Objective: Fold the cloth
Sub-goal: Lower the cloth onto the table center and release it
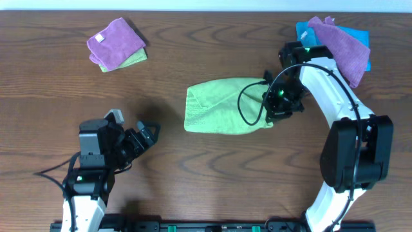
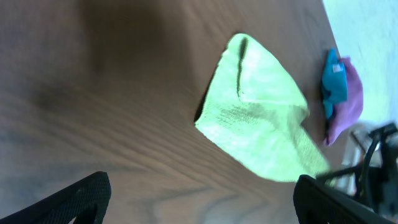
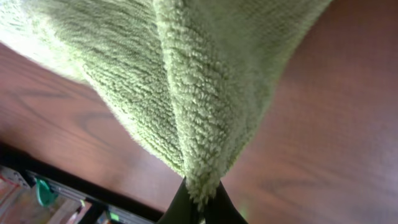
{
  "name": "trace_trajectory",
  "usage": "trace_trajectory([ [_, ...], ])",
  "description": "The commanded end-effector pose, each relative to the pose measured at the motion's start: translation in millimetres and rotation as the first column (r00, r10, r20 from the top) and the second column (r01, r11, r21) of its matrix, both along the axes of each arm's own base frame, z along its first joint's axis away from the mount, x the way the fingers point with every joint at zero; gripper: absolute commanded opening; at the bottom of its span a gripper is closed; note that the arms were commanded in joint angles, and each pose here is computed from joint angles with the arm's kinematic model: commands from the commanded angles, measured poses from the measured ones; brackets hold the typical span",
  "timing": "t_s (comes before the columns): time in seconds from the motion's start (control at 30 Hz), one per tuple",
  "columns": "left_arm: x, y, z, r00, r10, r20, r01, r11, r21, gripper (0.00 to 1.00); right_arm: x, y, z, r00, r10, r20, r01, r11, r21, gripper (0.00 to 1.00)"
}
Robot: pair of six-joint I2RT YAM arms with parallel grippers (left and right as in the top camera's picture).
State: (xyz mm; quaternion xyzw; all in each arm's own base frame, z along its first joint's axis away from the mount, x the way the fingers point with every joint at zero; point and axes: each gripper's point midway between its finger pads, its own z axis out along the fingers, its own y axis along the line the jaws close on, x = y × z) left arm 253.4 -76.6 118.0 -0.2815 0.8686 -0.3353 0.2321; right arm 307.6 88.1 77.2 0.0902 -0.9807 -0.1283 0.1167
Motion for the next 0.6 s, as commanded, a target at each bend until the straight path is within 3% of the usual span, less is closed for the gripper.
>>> trace_trajectory([
  [0.0,4,-7,4,0.995,0.06,-0.075,-0.069,0.989,-0.129,0.95,-3,-7,7,0.998,-0.066,-0.002,0.066,0.996,-0.059,0.02],
  [0.13,11,-16,7,0.996,0.034,-0.076,-0.048,0.981,-0.189,0.95,-1,4,25,0.997,-0.067,0.05,0.066,0.998,0.019,0.02],
  [0.3,13,-20,3,0.991,0.044,-0.124,-0.073,0.969,-0.238,0.95,-12,-12,53,0.968,-0.241,0.069,0.244,0.968,-0.055,0.02],
  [0.43,14,-21,2,0.991,0.041,-0.129,-0.072,0.967,-0.244,0.95,-11,-21,79,0.94,-0.296,0.17,0.309,0.95,-0.052,0.02],
  [0.57,16,-21,4,0.992,0.043,-0.116,-0.071,0.966,-0.247,0.95,-13,-53,95,0.898,-0.329,0.293,0.391,0.901,-0.186,0.25],
])
